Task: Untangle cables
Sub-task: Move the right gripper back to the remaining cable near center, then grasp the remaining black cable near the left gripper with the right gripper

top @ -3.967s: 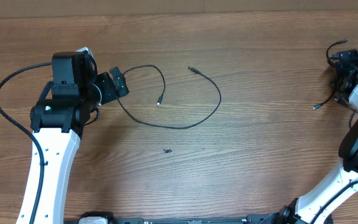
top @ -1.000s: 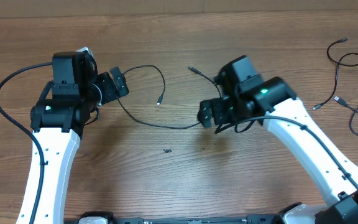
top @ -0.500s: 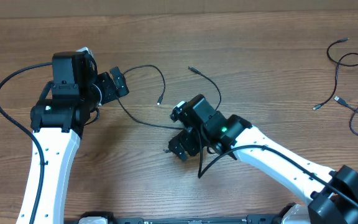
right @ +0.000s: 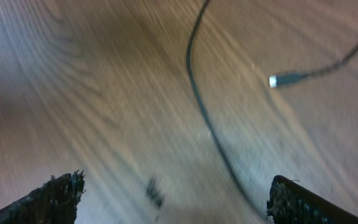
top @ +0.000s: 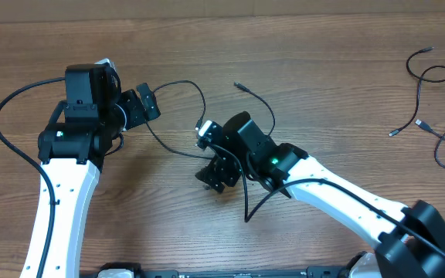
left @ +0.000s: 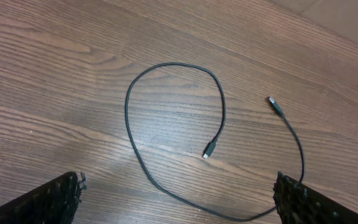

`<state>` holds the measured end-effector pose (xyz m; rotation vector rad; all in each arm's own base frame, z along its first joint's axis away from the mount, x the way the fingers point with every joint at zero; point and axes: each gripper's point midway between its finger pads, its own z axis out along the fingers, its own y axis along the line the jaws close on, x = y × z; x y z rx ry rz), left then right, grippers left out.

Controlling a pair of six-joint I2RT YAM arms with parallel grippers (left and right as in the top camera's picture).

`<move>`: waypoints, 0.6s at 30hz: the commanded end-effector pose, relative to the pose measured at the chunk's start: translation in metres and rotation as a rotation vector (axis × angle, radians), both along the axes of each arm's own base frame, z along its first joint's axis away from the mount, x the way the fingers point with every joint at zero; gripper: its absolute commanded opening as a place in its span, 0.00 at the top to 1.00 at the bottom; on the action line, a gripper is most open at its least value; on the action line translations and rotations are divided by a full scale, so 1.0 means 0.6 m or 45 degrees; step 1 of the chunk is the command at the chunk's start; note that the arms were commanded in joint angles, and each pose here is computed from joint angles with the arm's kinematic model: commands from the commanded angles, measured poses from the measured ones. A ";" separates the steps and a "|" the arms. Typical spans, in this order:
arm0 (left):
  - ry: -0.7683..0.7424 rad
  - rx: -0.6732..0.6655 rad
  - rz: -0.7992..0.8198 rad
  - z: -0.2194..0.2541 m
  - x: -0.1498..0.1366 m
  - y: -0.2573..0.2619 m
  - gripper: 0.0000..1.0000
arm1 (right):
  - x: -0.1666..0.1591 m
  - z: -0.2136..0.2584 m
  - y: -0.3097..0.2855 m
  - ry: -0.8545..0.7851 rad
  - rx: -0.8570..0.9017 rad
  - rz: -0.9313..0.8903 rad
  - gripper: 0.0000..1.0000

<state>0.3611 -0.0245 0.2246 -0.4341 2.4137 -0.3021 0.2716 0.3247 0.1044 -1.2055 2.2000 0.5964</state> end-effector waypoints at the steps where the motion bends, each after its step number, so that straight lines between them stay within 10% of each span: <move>1: -0.024 0.005 -0.027 0.012 0.006 -0.003 0.00 | 0.008 -0.031 0.012 -0.029 -0.024 0.066 0.05; 18: -0.024 0.005 -0.027 0.012 0.006 -0.003 0.00 | 0.050 -0.106 0.068 -0.145 0.048 0.166 0.11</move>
